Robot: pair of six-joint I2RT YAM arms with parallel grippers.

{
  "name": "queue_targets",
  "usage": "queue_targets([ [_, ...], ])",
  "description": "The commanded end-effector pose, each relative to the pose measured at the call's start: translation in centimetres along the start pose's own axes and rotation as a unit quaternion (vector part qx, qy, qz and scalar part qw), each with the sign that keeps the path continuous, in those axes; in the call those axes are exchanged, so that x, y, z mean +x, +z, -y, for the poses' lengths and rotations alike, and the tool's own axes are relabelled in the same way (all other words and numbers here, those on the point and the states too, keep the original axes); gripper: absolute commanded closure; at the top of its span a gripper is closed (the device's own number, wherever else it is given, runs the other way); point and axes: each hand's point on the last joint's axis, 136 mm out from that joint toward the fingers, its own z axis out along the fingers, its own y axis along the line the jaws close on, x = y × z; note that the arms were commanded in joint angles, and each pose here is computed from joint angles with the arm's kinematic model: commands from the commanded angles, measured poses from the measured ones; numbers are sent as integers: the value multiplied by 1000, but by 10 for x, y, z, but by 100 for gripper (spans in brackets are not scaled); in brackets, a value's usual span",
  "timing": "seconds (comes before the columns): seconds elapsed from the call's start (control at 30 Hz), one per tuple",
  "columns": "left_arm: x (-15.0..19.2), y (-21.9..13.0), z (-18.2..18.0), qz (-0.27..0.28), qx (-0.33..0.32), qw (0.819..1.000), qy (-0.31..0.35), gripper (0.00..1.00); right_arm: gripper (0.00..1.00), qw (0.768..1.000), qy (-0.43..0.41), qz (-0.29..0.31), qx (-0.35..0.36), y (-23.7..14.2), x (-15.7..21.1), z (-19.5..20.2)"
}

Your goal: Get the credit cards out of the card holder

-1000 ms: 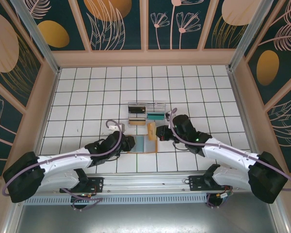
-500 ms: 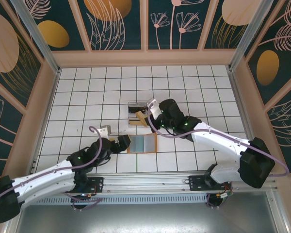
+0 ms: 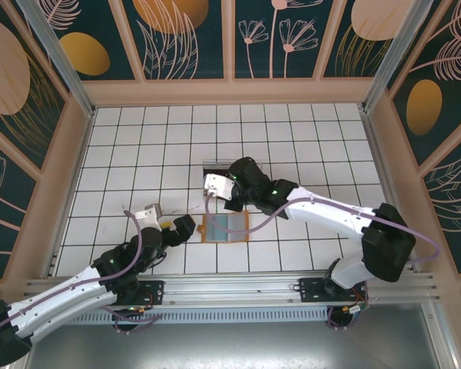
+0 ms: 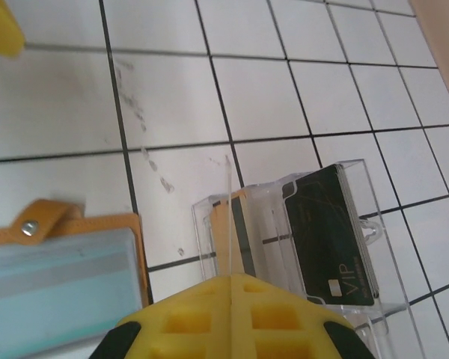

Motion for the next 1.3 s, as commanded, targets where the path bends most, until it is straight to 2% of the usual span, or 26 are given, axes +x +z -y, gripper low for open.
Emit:
queue_targets([
  [0.0,3,1,-13,2,-19,1000,-6,1,100,995,-89,-44,7,9,8,0],
  [0.53,6,2,-20,2,-25,1000,-5,1,100,985,-151,-84,19,51,23,2],
  [1.27,9,0,-24,1,-24,1000,-13,1,100,986,-117,-112,25,74,43,16],
])
